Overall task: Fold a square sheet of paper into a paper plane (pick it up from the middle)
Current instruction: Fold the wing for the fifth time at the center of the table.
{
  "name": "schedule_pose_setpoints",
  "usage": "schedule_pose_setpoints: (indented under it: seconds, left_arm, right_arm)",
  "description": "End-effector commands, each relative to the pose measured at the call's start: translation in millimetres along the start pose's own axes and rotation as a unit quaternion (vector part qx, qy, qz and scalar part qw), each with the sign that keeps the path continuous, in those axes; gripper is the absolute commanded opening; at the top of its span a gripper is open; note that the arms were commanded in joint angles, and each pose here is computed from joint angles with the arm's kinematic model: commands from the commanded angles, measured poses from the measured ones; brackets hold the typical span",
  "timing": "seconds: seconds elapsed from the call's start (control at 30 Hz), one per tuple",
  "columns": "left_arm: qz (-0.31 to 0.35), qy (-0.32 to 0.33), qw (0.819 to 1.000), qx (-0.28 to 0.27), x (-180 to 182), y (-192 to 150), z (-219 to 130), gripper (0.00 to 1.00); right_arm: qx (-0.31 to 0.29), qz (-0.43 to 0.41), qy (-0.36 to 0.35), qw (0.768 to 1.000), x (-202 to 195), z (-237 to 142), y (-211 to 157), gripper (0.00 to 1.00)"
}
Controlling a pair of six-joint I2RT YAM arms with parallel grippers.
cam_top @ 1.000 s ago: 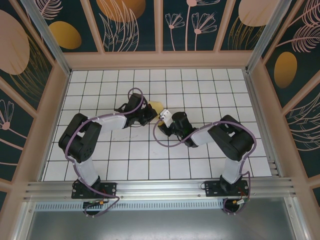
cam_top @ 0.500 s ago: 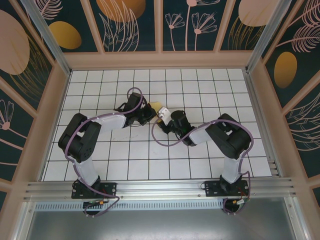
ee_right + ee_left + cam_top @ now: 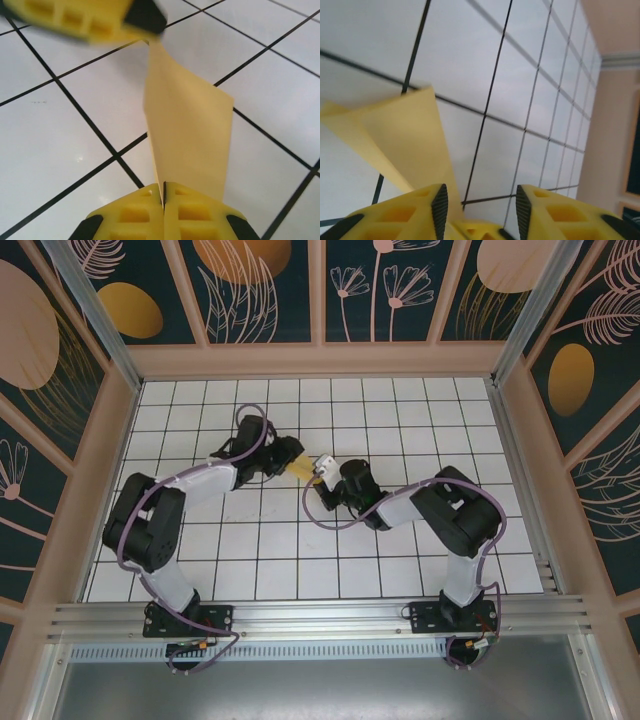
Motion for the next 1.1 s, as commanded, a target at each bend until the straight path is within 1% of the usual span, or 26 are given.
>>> schedule_pose_setpoints:
  seconds: [0.0,0.07,0.1,0.23,0.3,0.4,0.5,0.7,0.8,0.97,1.07]
  left_arm:
    - [0.021,-0.01,0.999,-0.031,-7.9,12.3,-18.6,0.47]
    - [0.021,-0.011,0.999,-0.044,-7.2,16.1,-23.6,0.48]
    - [0.018,-0.001,0.999,-0.048,3.9,16.3,-24.8,0.49]
    - [0.016,0.002,0.996,-0.084,16.6,22.7,-35.9,0.51]
    - [0.019,-0.004,0.995,-0.1,19.9,23.3,-42.1,0.53]
    - [0.027,-0.023,0.994,-0.107,22.1,20.7,-48.8,0.55]
    - [0.034,-0.035,0.994,-0.1,27.4,15.3,-50.3,0.56]
    - [0.034,-0.05,0.995,-0.076,40.6,5.9,-45.5,0.55]
    - [0.036,-0.054,0.995,-0.069,44.6,3.8,-42.1,0.54]
    - [0.046,-0.066,0.995,-0.055,47.4,0.6,-35.4,0.51]
    - [0.052,-0.067,0.995,-0.049,50.4,-0.5,-31.9,0.48]
  right_arm:
    - [-0.008,0.04,0.045,0.998,8.4,5.9,13.3,0.0]
    - [-0.005,0.061,0.054,0.997,9.1,8.1,14.7,0.0]
    - [0.001,0.077,0.057,0.995,8.7,10.1,14.0,0.0]
    - [0.024,0.147,0.08,0.986,2.5,20.7,15.4,0.0]
    - [0.033,0.171,0.091,0.98,3.4,25.3,16.1,0.0]
    - [0.049,0.211,0.108,0.97,2.9,31.8,16.5,0.0]
    - [0.065,0.24,0.13,0.96,3.8,38.9,17.2,0.0]
    - [0.066,0.274,0.17,0.944,9.8,43.1,21.1,0.0]
    - [0.067,0.296,0.181,0.936,9.1,43.7,21.1,0.0]
    - [0.061,0.343,0.217,0.912,6.6,43.3,19.5,0.0]
    - [0.06,0.359,0.225,0.904,6.8,42.5,19.1,0.0]
Point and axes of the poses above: each hand's point on the last joint's axis, 136 mm out from that joint toward the fingers, its own z axis out along the fingers, its own x axis along the line the jaws close on, y = z × x, the point moved 4 cm from there along -z, back along the fingers, and after that the axes turned 14 degrees about -z, right-handed, at the moved point
